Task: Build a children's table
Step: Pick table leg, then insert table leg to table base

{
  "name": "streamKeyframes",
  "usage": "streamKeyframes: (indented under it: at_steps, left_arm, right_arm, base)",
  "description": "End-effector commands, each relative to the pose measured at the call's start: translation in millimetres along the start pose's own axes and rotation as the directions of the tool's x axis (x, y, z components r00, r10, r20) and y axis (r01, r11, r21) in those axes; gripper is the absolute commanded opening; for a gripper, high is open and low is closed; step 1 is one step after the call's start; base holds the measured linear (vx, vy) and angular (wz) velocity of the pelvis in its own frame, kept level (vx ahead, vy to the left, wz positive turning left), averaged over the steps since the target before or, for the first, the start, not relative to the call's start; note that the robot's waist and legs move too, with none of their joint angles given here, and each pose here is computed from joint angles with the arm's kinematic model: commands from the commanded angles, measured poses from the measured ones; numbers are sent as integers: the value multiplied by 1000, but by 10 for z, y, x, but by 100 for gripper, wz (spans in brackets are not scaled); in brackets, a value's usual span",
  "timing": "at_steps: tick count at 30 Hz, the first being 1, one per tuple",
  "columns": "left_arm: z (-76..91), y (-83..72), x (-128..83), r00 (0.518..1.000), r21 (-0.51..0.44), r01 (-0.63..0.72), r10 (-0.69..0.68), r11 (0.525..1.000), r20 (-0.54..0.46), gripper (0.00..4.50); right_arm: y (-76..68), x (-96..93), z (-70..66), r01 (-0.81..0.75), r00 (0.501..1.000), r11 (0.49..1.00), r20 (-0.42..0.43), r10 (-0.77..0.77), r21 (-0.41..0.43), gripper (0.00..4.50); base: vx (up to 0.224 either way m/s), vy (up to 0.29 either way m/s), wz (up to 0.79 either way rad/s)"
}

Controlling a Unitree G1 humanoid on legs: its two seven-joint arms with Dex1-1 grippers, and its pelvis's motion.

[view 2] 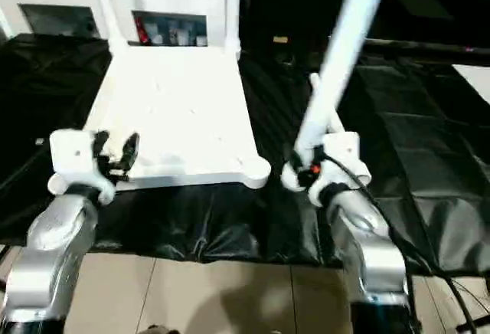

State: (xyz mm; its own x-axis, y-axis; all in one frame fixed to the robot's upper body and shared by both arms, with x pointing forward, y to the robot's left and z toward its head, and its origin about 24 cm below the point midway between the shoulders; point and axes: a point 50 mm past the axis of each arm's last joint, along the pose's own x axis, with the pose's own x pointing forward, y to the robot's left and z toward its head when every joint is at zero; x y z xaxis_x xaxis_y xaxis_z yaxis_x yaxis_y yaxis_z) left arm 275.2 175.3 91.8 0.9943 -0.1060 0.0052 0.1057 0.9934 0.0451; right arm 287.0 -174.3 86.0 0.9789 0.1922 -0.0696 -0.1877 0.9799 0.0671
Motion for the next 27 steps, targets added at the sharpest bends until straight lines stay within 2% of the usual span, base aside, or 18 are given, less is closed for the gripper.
streamKeyframes:
  at_steps: [1,4,5,6,7,9,10,13,20,21,22,23,24,25,27]
  left_arm:
    - [31,-144,71,990,-47,143,-144,989,-10,299]
    - [16,-248,138,965,-64,260,-262,963,-22,299]
    - [-27,-329,182,932,-56,357,-359,933,-46,299]
    - [-53,-354,195,917,-43,392,-394,919,-64,299]
    - [-130,-415,227,867,-5,486,-483,874,-121,317]
    - [-213,-462,280,810,51,572,-553,819,-195,335]
    - [-213,-462,280,810,51,572,-553,819,-195,346]
    - [-291,-472,430,736,78,654,-609,752,-296,372]
    - [-274,-421,642,687,98,700,-629,707,-363,372]
    - [-267,-427,667,667,73,715,-648,695,-367,372]
    - [-269,-440,682,630,68,746,-671,662,-390,372]
    - [-269,-440,682,630,68,746,-671,662,-390,372]
    - [-291,-458,696,556,41,800,-712,599,-428,356]
    - [-285,-468,712,530,37,818,-729,573,-433,356]
    - [-263,-476,757,523,34,825,-738,565,-426,333]
  right_arm:
    - [-25,3,8,21,1000,999,18,-22,38,188]
    - [25,16,12,-54,998,998,25,53,28,188]
    - [43,23,6,-93,996,995,20,93,34,188]
    - [45,26,2,-103,995,994,16,103,40,188]
    - [45,38,-4,-128,992,990,10,127,55,188]
    - [28,62,-5,-151,988,987,-2,151,51,188]
    - [28,62,-5,-151,988,987,-2,151,51,188]
    - [-12,107,-3,-175,984,984,-20,176,30,188]
    - [-42,128,30,-196,980,981,-23,196,7,188]
    - [-42,127,36,-202,979,979,-23,202,8,188]
    - [-42,126,42,-208,978,978,-23,208,8,188]
    - [-42,126,42,-208,978,978,-23,208,8,188]
    - [-45,132,43,-220,975,975,-26,220,8,188]
    - [-47,138,47,-226,974,974,-27,225,1,188]
    - [-55,143,63,-230,973,973,-23,230,3,188]
  base:
    - [0,0,0]
    - [0,0,0]
    - [0,0,0]
    - [0,0,0]
    - [0,0,0]
    - [0,0,0]
    - [0,0,0]
    - [0,0,0]
    - [0,0,0]
    - [0,0,0]
    - [0,0,0]
    - [51,-4,0]
    - [0,0,0]
    - [0,0,0]
    - [0,0,0]
